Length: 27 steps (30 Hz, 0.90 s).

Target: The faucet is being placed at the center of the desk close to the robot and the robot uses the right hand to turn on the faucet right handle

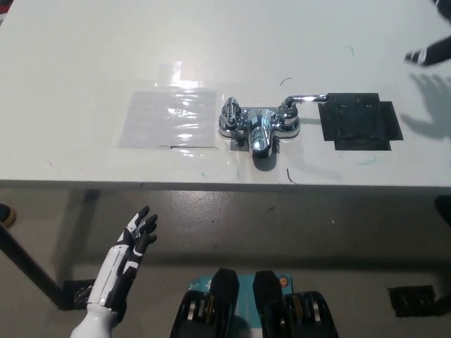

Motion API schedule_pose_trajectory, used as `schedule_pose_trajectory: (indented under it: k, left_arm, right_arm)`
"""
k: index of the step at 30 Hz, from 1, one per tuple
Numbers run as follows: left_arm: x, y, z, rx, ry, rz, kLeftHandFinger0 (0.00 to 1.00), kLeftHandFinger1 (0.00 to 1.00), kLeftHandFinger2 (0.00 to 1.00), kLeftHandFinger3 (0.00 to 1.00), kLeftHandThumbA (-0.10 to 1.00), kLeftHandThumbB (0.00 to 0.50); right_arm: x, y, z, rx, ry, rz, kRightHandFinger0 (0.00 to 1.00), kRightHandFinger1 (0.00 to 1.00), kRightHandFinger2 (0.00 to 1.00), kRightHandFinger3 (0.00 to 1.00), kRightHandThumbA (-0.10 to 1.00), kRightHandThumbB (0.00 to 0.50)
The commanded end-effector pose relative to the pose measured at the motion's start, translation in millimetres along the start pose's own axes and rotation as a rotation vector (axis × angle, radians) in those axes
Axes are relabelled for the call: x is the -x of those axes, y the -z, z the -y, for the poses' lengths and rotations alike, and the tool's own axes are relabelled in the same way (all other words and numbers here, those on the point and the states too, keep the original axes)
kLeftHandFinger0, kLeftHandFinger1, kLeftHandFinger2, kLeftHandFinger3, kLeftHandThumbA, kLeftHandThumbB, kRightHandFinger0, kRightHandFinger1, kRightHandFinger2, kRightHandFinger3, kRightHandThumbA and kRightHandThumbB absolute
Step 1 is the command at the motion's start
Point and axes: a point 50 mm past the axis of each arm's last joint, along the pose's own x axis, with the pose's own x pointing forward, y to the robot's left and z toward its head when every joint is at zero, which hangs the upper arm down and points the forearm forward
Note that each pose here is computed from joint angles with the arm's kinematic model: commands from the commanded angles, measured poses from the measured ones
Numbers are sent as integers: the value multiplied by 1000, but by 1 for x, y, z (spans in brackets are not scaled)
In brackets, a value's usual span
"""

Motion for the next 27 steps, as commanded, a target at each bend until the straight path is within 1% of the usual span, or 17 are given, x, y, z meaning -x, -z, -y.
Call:
schedule_pose_trajectory:
  k: [1, 3, 5, 8, 12, 13, 16, 18, 19, 20, 21, 23, 24, 25, 26, 27]
  left_arm:
    - [-24, -23, -3, -15, 13, 110, 1000, 1000, 1000, 1000, 891, 118]
    - [-27, -25, -3, -20, 16, 118, 1000, 1000, 1000, 1000, 899, 112]
    - [-32, -27, -4, -20, 17, 126, 1000, 1000, 1000, 1000, 901, 100]
    - [-44, -34, -7, -23, 15, 142, 1000, 1000, 1000, 1000, 904, 107]
    - [-52, -40, -7, -27, 23, 167, 1000, 1000, 1000, 1000, 902, 100]
    - [-54, -41, -7, -25, 26, 170, 1000, 1000, 1000, 1000, 901, 95]
    - [-57, -43, -6, -15, 29, 171, 1000, 1000, 1000, 1000, 905, 121]
    - [-58, -43, -6, -17, 30, 170, 1000, 1000, 1000, 1000, 908, 126]
    - [-59, -44, -6, -18, 32, 169, 1000, 1000, 1000, 1000, 911, 120]
    - [-59, -44, -6, -17, 32, 169, 1000, 1000, 1000, 1000, 911, 119]
    - [-59, -43, -7, -16, 31, 170, 1000, 1000, 1000, 1000, 909, 119]
    - [-58, -44, -6, -18, 32, 168, 1000, 1000, 1000, 1000, 908, 116]
    - [-58, -44, -6, -15, 33, 168, 1000, 1000, 1000, 1000, 907, 115]
    - [-58, -44, -6, -11, 33, 167, 1000, 1000, 1000, 1000, 904, 116]
    - [-58, -44, -6, -4, 33, 167, 1000, 1000, 1000, 1000, 901, 117]
    - [-57, -44, -6, -12, 33, 169, 1000, 1000, 1000, 1000, 900, 115]
  right_arm:
    - [312, -60, 163, 38, 1179, 446, 1000, 1000, 1000, 1000, 1000, 316]
    - [330, -64, 158, 19, 1221, 489, 1000, 1000, 1000, 1000, 1000, 306]
    - [343, -67, 155, 22, 1260, 488, 1000, 1000, 1000, 1000, 1000, 314]
    - [354, -69, 163, -36, 1360, 545, 1000, 1000, 1000, 1000, 1000, 282]
    - [356, -70, 163, -64, 1426, 576, 1000, 1000, 1000, 1000, 1000, 329]
    - [356, -69, 162, -68, 1432, 585, 1000, 1000, 1000, 1000, 1000, 330]
    - [355, -63, 156, -63, 1435, 650, 1000, 1000, 1000, 1000, 1000, 278]
    - [351, -62, 151, -97, 1452, 665, 1000, 1000, 1000, 1000, 1000, 273]
    - [346, -61, 145, -170, 1437, 722, 1000, 1000, 1000, 1000, 927, 260]
    - [342, -62, 138, -205, 1427, 763, 1000, 1000, 1000, 1000, 923, 221]
    - [330, -63, 119, -284, 1402, 816, 1000, 1000, 1000, 1000, 916, 204]
    - [316, -62, 95, -427, 1328, 868, 1000, 1000, 1000, 1000, 888, 252]
    - [312, -62, 89, -465, 1303, 877, 1000, 1000, 1000, 1000, 881, 260]
    - [308, -61, 79, -498, 1264, 885, 1000, 1000, 1000, 1000, 900, 281]
    - [300, -58, 56, -567, 1176, 891, 1000, 1000, 1000, 1000, 910, 288]
    - [296, -55, 40, -616, 1125, 886, 1000, 1000, 1000, 1000, 909, 282]
